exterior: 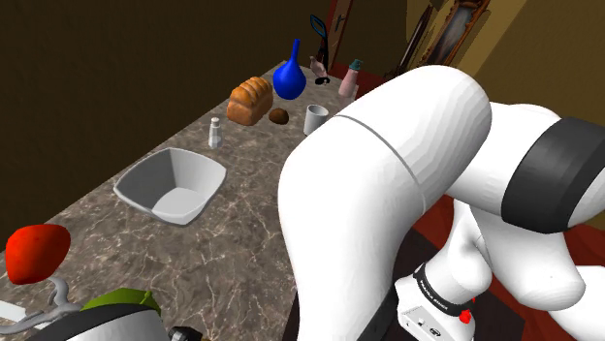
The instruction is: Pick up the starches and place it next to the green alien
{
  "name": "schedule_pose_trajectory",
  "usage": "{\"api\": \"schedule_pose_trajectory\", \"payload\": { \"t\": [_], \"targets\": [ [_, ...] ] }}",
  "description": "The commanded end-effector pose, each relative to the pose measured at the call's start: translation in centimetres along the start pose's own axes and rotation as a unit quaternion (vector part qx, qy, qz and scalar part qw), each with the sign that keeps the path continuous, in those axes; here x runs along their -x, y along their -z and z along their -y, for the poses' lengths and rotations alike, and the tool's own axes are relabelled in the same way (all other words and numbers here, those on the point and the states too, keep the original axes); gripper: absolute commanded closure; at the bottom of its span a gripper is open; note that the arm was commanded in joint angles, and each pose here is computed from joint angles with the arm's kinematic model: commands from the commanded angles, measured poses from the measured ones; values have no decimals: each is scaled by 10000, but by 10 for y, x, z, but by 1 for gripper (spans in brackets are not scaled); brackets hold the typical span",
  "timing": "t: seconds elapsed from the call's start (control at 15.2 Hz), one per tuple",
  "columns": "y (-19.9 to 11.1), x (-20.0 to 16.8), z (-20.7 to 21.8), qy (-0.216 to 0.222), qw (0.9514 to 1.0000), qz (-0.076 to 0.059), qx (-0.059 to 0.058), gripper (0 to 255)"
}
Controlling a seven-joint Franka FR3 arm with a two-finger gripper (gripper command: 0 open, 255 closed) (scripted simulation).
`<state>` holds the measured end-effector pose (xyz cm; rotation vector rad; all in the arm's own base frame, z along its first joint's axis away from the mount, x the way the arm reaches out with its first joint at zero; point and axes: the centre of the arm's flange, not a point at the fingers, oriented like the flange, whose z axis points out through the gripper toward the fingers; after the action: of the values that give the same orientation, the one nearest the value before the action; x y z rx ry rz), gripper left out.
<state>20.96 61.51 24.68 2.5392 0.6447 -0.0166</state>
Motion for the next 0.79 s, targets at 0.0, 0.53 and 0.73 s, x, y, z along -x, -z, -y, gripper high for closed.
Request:
{"api": "schedule_pose_trajectory", "payload": {
  "t": [0.0, 0.53, 0.73],
  "targets": [
    [-6, 2, 6, 41, 10000, 26, -26, 0],
    [34, 0, 5, 41, 10000, 27, -27, 0],
    [44, 0, 5, 41, 10000, 27, -27, 0]
  ]
}}
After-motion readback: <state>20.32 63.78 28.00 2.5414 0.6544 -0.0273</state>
